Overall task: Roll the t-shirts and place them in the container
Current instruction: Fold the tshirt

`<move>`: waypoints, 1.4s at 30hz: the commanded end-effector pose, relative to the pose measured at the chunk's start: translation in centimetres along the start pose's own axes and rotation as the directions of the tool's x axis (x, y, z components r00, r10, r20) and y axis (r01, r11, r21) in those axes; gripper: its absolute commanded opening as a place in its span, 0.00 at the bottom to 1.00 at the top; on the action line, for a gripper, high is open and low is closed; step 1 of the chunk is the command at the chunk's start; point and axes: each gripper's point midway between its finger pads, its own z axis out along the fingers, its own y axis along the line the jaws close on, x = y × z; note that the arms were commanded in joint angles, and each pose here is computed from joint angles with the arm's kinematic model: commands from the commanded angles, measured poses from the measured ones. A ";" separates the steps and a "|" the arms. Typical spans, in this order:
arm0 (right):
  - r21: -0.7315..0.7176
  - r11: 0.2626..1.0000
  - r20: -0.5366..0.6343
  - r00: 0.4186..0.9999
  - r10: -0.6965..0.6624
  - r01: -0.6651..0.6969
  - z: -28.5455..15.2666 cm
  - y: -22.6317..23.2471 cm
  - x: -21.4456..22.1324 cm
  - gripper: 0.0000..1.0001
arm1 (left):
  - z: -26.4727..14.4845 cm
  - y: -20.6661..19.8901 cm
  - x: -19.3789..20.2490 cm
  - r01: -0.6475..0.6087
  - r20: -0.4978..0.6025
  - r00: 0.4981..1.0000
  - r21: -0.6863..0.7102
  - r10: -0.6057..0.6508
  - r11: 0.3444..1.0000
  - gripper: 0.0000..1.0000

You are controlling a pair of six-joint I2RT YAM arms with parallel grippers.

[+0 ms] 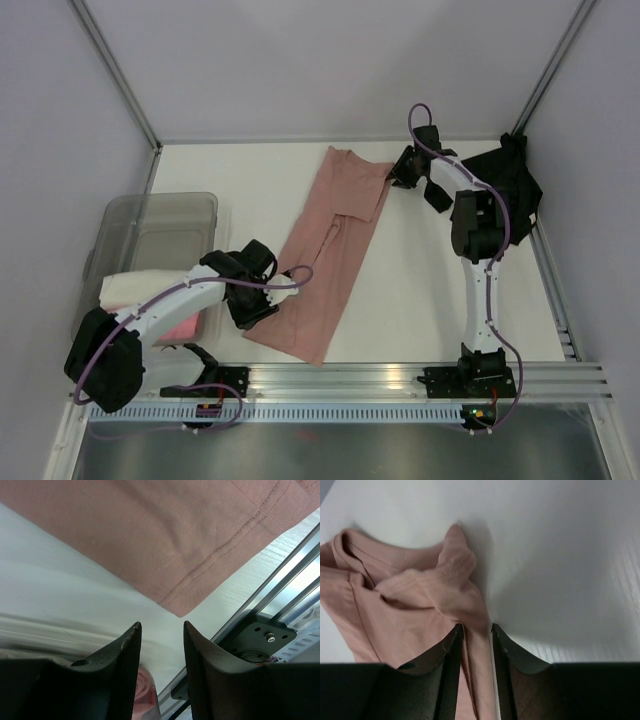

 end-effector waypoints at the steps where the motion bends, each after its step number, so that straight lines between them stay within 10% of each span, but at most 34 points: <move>1: 0.008 0.999 -0.043 0.998 0.046 -0.046 3.1 -0.6 1.2 0.36 | -0.3 -0.2 0.1 -0.020 0.019 1.000 0.003 0.020 1.000 0.45; 6: -0.065 0.991 -0.028 0.993 0.112 -0.114 5.6 0.7 0.1 0.00 | -0.6 -1.2 -0.9 0.009 0.056 0.998 0.060 -0.013 0.998 0.46; 14: -0.272 0.946 0.082 0.975 0.206 -0.177 7.5 6.1 -5.4 0.00 | -0.8 -1.7 -2.8 0.011 0.085 0.996 0.128 -0.022 0.992 0.46; 20: -0.284 0.958 0.139 0.986 0.088 -0.045 5.9 6.9 -6.4 0.41 | -0.6 -2.0 -3.8 0.001 0.125 0.992 0.154 -0.020 0.988 0.46; 29: -0.151 0.977 0.281 0.954 -0.105 0.151 -7.3 5.0 -10.2 0.49 | -0.2 -0.7 -4.5 -0.371 0.286 0.886 -0.039 0.366 0.928 0.52; 42: -0.207 0.900 -0.064 0.912 -0.404 0.384 -20.6 -2.7 20.7 0.47 | 0.6 -1.2 -5.3 -0.429 0.381 0.805 -0.154 0.454 0.890 0.55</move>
